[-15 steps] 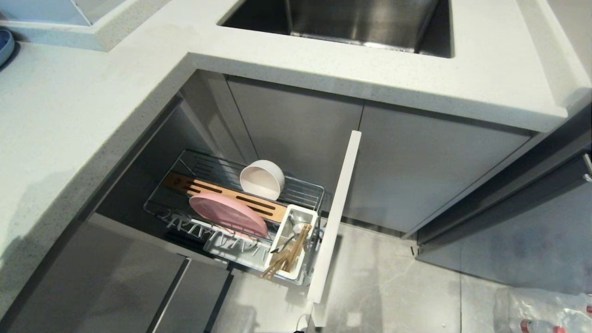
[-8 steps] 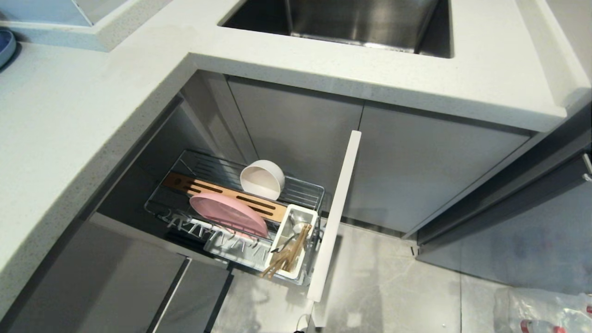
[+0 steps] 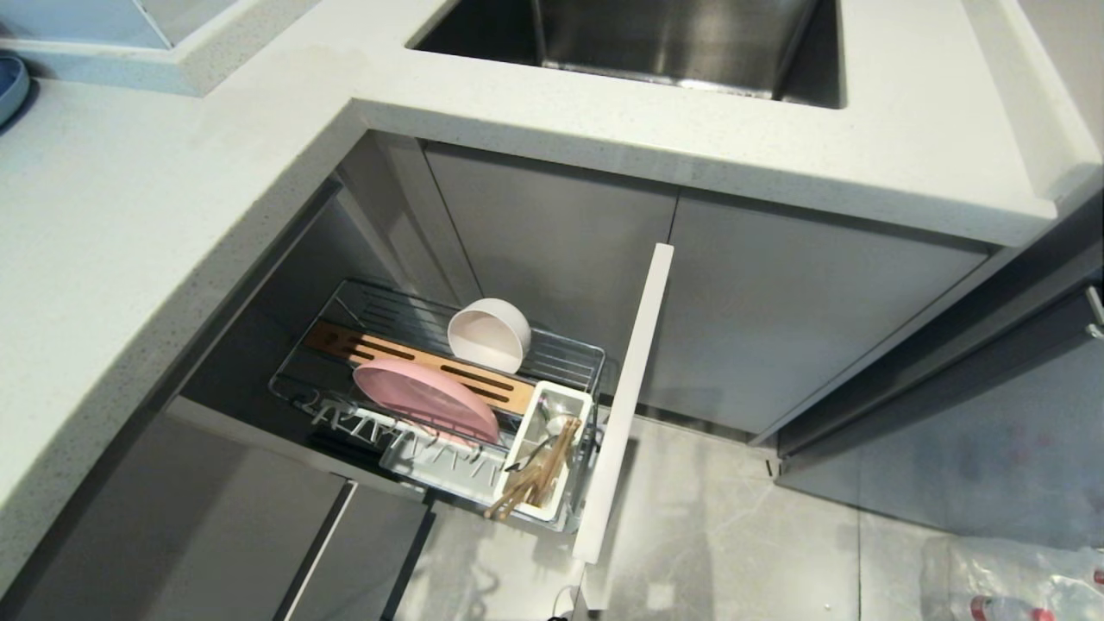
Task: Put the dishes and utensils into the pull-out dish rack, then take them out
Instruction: Take the plate out of the cupboard
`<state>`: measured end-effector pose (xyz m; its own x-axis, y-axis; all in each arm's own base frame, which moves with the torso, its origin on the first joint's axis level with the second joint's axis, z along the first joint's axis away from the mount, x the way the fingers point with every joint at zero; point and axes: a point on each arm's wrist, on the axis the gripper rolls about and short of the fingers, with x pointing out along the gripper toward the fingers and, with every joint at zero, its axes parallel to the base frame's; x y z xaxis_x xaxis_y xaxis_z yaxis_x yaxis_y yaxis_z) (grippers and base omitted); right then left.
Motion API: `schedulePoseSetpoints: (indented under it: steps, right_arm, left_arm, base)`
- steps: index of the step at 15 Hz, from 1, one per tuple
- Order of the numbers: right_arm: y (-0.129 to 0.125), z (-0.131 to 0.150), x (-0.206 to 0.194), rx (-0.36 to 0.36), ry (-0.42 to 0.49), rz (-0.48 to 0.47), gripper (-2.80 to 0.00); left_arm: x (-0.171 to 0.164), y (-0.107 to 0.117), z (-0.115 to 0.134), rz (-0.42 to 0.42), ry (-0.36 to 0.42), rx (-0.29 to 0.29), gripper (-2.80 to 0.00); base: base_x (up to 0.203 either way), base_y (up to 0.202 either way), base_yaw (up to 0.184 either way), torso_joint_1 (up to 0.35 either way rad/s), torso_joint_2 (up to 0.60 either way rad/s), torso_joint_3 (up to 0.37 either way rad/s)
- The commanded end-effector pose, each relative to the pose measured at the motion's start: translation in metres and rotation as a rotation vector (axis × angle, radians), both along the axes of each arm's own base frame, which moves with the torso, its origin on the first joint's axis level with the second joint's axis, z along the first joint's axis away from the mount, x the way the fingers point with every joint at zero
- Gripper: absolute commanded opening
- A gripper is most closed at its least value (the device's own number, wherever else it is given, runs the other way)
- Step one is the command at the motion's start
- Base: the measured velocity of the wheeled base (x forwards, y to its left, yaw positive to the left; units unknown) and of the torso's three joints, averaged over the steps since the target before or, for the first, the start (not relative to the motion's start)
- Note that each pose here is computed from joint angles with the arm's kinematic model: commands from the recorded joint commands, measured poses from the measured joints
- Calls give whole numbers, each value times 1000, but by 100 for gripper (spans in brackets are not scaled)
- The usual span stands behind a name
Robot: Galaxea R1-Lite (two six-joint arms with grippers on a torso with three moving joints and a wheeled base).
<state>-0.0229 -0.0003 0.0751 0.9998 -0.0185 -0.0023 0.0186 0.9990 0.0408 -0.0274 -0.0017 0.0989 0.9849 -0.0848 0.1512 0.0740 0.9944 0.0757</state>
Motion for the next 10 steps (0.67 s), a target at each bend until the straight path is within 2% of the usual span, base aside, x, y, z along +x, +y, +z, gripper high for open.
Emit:
schedulePoseSetpoints:
  steps: [1,2,3,7,10]
  right_arm:
    - [0,0,0,1,2,0,-280]
    - [0,0,0,1,2,0,-280]
    - [0,0,0,1,2,0,-280]
    - [0,0,0,1,2,0,-280]
    - [0,0,0,1,2,1,-280]
  left_arm:
    - [4,0,-13,8,47,13,-280]
    - [4,1,-21,32,125,33,-280]
    - [4,1,-25,45,168,45,-280]
    - [4,1,-24,50,149,43,-280]
    - [4,1,-23,52,150,-11,-280]
  base:
    - [0,0,0,0,0,0]
    - [0,0,0,0,0,0]
    - [0,0,0,0,0,0]
    - [0,0,0,0,0,0]
    - [0,0,0,0,0,0]
